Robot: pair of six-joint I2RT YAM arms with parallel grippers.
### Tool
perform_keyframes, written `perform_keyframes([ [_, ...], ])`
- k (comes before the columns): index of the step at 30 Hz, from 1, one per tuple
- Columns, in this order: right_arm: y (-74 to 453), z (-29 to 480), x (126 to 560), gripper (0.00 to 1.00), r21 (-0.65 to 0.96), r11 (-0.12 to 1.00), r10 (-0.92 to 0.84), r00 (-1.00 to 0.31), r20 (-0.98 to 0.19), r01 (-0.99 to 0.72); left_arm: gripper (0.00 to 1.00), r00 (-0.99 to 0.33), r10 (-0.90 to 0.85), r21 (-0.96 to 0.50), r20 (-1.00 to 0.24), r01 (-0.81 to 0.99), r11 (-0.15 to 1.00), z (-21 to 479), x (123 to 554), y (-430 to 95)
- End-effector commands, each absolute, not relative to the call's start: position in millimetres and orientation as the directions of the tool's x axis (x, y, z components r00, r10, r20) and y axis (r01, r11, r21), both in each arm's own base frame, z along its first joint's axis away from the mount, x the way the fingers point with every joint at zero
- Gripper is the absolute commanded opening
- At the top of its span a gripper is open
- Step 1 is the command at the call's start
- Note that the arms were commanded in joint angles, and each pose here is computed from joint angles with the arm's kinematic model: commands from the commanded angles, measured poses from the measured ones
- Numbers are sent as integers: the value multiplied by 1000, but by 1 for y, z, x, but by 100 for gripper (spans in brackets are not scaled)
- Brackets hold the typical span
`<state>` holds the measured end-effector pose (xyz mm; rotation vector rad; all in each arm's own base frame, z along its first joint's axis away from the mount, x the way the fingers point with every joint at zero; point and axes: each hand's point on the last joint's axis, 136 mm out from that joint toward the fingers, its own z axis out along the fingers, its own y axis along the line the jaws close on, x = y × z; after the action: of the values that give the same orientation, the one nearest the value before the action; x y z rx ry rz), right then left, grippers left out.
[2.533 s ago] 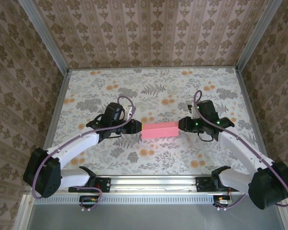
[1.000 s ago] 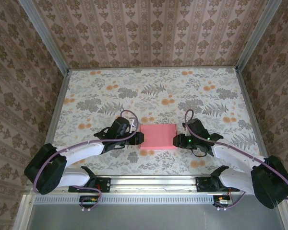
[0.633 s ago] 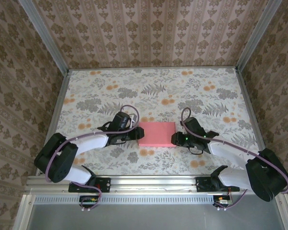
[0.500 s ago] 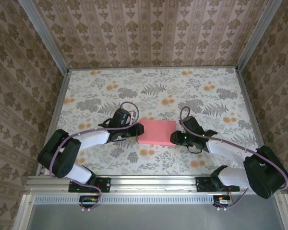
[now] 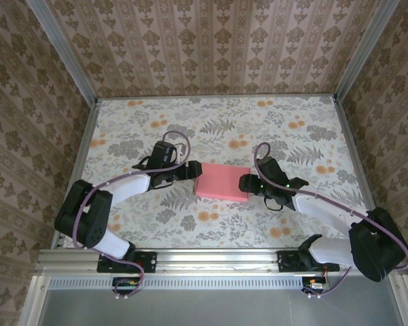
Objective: Fold the paper box
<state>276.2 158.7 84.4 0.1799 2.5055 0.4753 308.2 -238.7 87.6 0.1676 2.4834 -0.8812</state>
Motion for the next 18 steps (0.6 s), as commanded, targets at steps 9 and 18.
perform_keyframes([
  [9,116,138,282,100,206,979,143,-707,-693,-4,100,-598,-21,-246,-801,297,923,170,326,-130],
  [18,98,143,284,100,199,979,181,-625,-760,42,99,-360,21,-11,-933,86,996,168,336,-41],
])
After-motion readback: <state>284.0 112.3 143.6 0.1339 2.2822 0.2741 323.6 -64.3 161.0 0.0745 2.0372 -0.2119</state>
